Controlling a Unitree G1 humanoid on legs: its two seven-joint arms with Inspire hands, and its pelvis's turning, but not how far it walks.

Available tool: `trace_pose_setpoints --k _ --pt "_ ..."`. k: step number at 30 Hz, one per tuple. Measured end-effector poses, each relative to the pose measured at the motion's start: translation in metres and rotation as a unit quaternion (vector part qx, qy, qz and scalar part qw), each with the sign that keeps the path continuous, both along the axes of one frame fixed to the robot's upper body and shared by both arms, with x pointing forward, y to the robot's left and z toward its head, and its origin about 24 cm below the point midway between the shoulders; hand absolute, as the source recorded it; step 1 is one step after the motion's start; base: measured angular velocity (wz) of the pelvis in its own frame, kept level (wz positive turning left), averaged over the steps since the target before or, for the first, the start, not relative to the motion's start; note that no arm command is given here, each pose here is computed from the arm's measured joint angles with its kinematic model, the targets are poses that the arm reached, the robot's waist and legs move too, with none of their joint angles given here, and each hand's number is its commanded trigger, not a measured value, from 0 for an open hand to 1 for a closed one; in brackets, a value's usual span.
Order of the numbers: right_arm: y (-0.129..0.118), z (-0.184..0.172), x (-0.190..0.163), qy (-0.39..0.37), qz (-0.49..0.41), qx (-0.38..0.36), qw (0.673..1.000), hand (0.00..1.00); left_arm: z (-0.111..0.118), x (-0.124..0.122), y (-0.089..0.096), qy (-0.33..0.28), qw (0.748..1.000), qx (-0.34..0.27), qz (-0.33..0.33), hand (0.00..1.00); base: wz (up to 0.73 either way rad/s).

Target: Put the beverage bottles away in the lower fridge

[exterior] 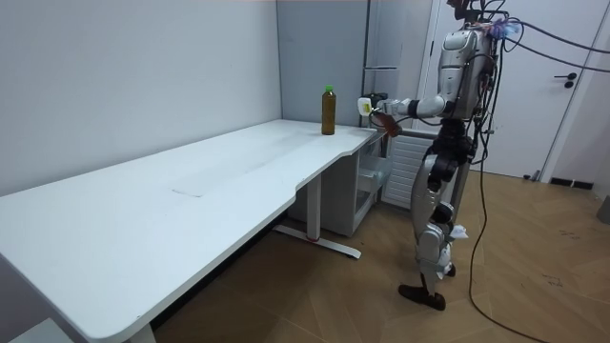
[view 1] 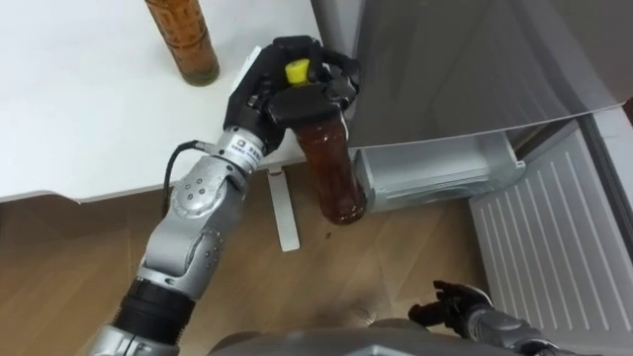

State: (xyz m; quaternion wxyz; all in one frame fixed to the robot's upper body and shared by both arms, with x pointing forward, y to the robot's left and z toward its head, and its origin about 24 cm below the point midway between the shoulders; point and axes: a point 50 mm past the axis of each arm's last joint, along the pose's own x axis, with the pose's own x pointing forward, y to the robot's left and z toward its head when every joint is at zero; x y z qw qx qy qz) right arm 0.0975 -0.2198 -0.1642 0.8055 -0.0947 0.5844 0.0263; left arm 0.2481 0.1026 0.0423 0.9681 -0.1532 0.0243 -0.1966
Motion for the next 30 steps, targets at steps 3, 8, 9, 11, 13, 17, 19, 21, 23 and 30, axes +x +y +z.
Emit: trace_pose_setpoints --k 3,8,9,11,13,17,19,21,23,30 --pt "0.005 0.002 0.009 -0.015 0.007 0.004 1.000 0.00 0.000 0.000 -0.003 0.008 1.000 -0.026 -0.007 1.00 -0.05" --pt "0.016 0.005 0.026 -0.047 0.021 0.024 0.998 0.00 0.000 -0.003 -0.010 0.012 0.998 -0.047 -0.036 1.00 -0.05" --pt "0.019 0.008 0.030 -0.061 0.031 0.030 0.997 0.00 0.000 -0.004 -0.012 0.012 0.998 -0.050 -0.042 1.00 -0.05" --pt "0.027 0.014 0.041 -0.097 0.053 0.040 0.993 0.00 0.000 -0.004 -0.012 0.009 0.997 -0.051 -0.050 1.00 -0.12" --pt "0.032 0.022 0.052 -0.128 0.074 0.051 0.988 0.00 0.000 -0.005 -0.012 0.008 0.997 -0.051 -0.054 1.00 -0.14" --pt "0.042 0.033 0.062 -0.169 0.098 0.081 0.977 0.00 0.001 -0.005 -0.013 0.003 0.996 -0.060 -0.071 1.00 -0.06" --pt "0.047 0.039 0.065 -0.188 0.107 0.099 0.971 0.00 0.002 -0.005 -0.013 0.005 0.995 -0.073 -0.073 1.00 -0.05" --pt "0.058 0.048 0.067 -0.211 0.131 0.124 0.961 0.00 0.001 -0.006 -0.013 0.005 0.994 -0.077 -0.081 1.00 -0.17" --pt "0.066 0.054 0.069 -0.222 0.157 0.142 0.952 0.00 0.000 -0.006 -0.013 0.005 0.993 -0.075 -0.086 1.00 -0.15" --pt "0.083 0.067 0.068 -0.225 0.215 0.204 0.928 0.00 -0.002 -0.010 -0.020 0.008 0.992 -0.067 -0.110 1.00 -0.02"
